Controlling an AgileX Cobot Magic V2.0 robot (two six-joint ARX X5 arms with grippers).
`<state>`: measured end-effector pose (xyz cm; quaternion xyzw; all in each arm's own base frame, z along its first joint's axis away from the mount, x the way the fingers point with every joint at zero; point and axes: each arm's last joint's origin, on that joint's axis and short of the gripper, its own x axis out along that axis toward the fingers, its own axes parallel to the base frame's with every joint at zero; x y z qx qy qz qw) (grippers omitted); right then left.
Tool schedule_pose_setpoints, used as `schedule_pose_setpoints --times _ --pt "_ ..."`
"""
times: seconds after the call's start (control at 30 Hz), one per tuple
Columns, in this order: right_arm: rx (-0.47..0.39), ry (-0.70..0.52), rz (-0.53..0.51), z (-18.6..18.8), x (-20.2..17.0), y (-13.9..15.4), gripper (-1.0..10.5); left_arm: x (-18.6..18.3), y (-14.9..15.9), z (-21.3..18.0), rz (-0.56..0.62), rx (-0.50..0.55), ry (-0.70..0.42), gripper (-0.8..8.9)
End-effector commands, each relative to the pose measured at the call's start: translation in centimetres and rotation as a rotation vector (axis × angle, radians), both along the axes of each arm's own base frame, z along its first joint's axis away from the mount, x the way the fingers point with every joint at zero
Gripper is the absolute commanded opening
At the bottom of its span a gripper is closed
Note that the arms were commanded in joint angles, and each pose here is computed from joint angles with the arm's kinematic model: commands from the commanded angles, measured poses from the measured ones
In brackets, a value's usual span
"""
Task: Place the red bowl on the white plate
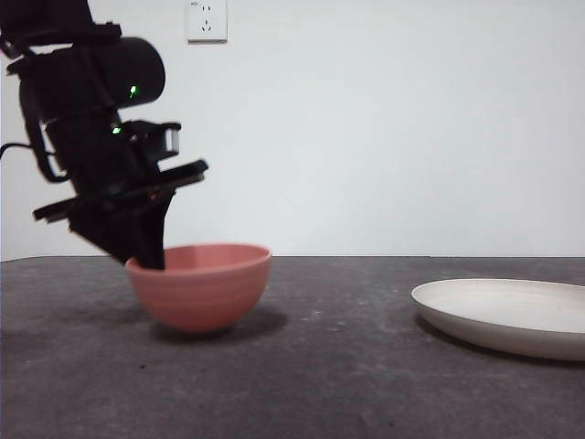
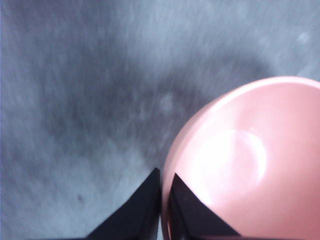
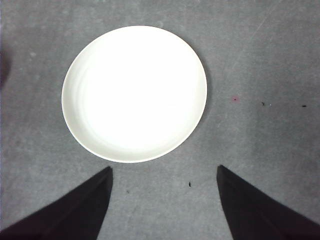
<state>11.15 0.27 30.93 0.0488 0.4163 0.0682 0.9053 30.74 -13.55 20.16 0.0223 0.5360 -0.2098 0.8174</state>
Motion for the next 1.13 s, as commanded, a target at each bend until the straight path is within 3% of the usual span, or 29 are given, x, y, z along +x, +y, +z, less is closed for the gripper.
schedule_pose_setpoints --times 0.03,0.23,0.4,0.83,1.13 --pt "0.003 -0.020 -0.010 0.5 0.1 0.0 3.3 0.9 -1.2 2.5 -0.003 -0.046 -0.070 0.09" --pt "0.004 -0.029 -0.010 0.6 0.2 0.0 3.3 1.2 -4.6 7.0 -0.074 -0.148 -0.207 0.09" --pt "0.009 -0.039 -0.017 0.6 0.3 0.0 3.3 0.9 -8.0 8.5 -0.112 -0.235 -0.274 0.09" --pt "0.016 -0.038 -0.024 0.6 0.3 0.0 3.3 1.6 -19.1 5.4 -0.305 -0.221 -0.199 0.09" --pt "0.018 -0.037 -0.027 0.6 0.3 0.0 3.3 2.0 -24.0 2.3 -0.381 -0.176 -0.143 0.09"
